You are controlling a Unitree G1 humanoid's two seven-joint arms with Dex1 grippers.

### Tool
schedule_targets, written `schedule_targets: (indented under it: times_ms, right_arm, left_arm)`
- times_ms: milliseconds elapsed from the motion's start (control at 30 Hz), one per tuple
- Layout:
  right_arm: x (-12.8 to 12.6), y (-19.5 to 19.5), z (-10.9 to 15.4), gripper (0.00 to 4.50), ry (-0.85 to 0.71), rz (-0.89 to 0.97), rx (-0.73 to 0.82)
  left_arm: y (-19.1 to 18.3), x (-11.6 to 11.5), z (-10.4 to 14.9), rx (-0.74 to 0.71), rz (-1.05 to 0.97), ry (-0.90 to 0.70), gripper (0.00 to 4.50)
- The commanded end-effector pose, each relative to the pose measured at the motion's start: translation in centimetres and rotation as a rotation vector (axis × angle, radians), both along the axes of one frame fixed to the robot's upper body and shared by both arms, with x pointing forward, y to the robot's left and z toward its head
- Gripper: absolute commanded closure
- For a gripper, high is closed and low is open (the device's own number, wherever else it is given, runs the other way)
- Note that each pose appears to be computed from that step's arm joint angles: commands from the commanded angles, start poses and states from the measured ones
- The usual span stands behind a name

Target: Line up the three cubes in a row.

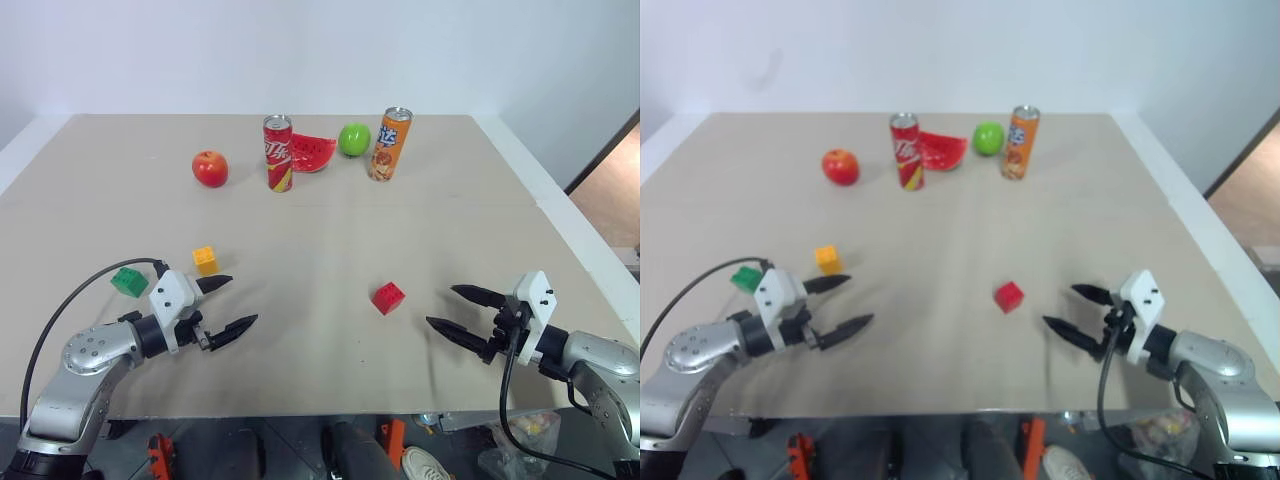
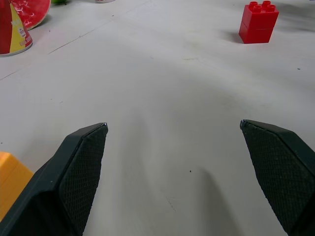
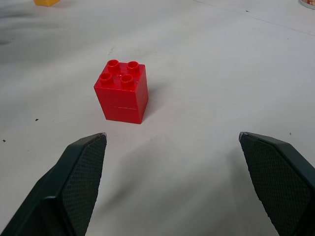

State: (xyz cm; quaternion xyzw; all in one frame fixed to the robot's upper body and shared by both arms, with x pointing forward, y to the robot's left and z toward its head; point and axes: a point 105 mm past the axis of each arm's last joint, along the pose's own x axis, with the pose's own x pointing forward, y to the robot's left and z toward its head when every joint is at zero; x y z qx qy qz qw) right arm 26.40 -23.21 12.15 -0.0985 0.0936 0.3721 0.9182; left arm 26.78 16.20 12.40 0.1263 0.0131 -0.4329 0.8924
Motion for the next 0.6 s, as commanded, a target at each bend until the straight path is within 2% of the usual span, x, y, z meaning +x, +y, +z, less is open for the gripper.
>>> schedule_targets:
  times_ms: [33,133,300,467,600]
  right_arm:
    - [0.2,0.1,1.7,0.0,-0.065,0.005,0.014]
    - [0.4,0.6,2.1,0.0,-0.078,0.01,0.034]
    - [0.2,1.1,2.3,0.0,-0.081,0.017,0.043]
    - [0.1,1.9,3.3,0.0,-0.123,0.014,0.071]
    - [0.0,4.2,4.0,0.0,-0.143,-0.005,0.1]
  left_arm:
    - [-0.1,-0.2,0.6,-0.036,-0.015,-0.021,0.03]
    - [-0.2,-1.1,0.3,-0.065,-0.062,0.02,0.03]
    - [0.0,-1.0,0.7,-0.11,-0.058,0.053,0.03]
    - [-0.2,-0.8,1.5,-0.113,-0.076,0.018,0.03]
    - [-2.0,-2.6,1.5,-0.054,-0.22,0.007,0.03]
